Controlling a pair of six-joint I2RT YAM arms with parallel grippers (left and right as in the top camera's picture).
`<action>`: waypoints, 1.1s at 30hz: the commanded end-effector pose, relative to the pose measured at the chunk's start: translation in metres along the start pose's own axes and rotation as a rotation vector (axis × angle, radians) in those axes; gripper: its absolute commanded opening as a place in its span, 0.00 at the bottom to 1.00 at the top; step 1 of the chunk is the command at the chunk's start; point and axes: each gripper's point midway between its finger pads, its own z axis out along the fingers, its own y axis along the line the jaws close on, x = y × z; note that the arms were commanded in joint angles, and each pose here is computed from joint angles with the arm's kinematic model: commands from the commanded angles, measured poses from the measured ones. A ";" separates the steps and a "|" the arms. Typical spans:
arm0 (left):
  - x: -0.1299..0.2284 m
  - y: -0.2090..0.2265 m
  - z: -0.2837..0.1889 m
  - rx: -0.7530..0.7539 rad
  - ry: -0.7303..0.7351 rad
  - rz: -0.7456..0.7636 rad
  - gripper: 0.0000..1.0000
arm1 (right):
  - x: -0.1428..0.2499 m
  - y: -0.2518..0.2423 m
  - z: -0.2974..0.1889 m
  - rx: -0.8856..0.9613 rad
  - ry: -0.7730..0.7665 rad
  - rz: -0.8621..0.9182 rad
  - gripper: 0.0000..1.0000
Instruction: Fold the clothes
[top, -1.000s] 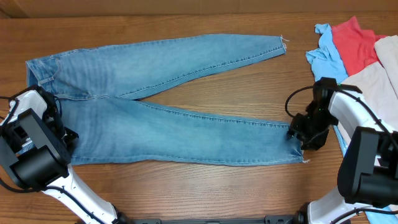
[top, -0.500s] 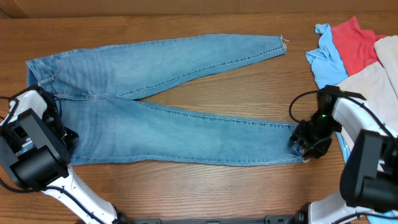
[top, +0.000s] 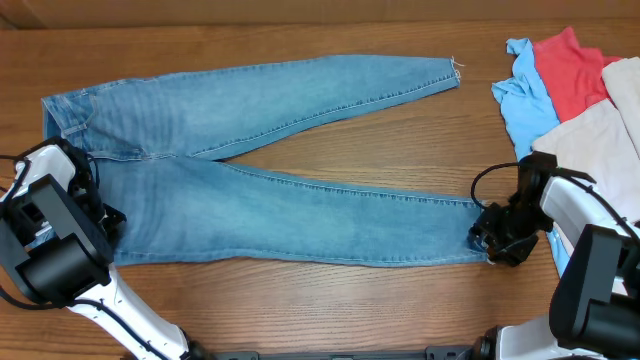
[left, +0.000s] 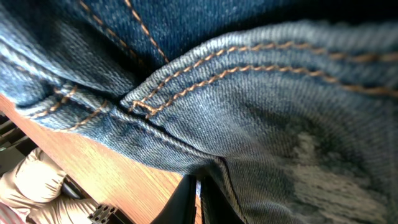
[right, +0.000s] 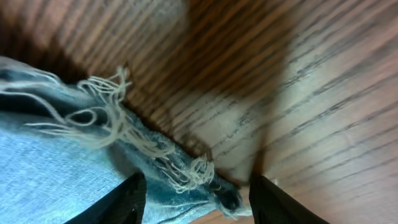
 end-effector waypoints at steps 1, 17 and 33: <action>0.000 0.002 -0.007 0.005 -0.026 0.005 0.08 | 0.002 0.010 0.001 -0.057 0.002 -0.001 0.57; 0.004 -0.014 -0.026 0.154 -0.032 0.049 0.04 | -0.029 0.020 -0.022 -0.117 -0.092 0.012 0.04; 0.061 -0.001 -0.058 0.311 0.021 0.105 0.39 | -0.088 -0.005 -0.103 -0.168 -0.248 0.111 0.04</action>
